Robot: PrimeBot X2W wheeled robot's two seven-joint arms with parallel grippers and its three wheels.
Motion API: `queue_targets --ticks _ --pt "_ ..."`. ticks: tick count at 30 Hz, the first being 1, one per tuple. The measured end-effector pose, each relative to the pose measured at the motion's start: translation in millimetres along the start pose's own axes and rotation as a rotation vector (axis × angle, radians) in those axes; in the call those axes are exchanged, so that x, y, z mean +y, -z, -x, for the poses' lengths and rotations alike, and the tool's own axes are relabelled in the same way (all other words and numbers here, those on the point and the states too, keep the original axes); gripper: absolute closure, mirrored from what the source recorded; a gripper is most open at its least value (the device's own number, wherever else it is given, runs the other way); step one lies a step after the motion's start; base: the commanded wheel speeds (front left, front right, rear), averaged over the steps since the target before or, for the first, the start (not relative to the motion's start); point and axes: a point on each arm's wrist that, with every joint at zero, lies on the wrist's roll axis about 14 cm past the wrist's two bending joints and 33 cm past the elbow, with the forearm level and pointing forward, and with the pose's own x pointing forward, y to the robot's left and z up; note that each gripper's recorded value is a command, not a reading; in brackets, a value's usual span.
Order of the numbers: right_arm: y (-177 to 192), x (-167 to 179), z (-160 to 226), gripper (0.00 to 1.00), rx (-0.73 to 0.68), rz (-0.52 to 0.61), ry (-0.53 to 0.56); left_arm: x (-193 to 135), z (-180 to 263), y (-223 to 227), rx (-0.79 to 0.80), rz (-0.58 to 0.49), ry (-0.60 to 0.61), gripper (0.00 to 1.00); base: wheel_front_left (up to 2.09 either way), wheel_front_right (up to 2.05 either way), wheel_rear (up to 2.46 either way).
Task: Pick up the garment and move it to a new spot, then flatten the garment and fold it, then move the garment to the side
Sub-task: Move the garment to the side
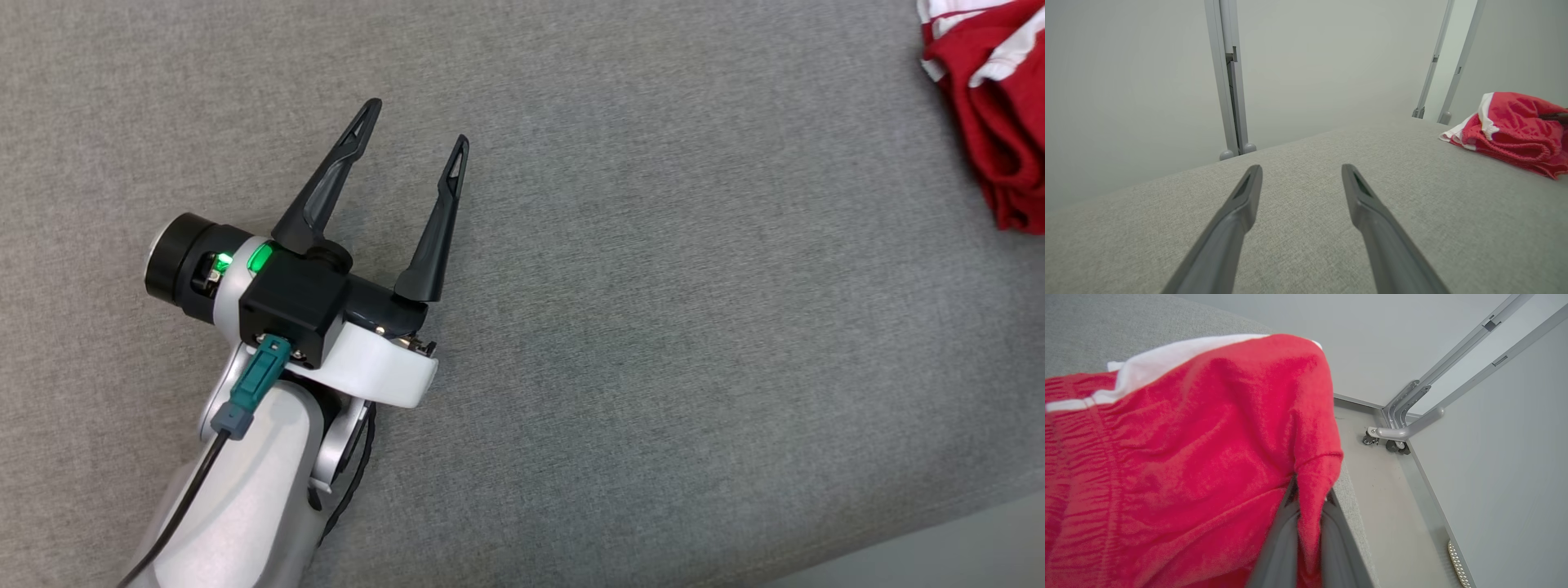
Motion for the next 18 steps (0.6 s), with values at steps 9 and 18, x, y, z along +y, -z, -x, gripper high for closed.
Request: queue_targets --ticks 9,18 --pt "8 0 -11 0.00 0.025 -0.042 0.039 11 3 0 0.000 -0.022 -0.021 0.00 0.00 0.00 0.00" --pt "-6 -16 8 0.00 -0.049 -0.132 0.092 6 7 -11 -0.008 -0.024 -0.020 0.00 0.00 0.00 0.00"
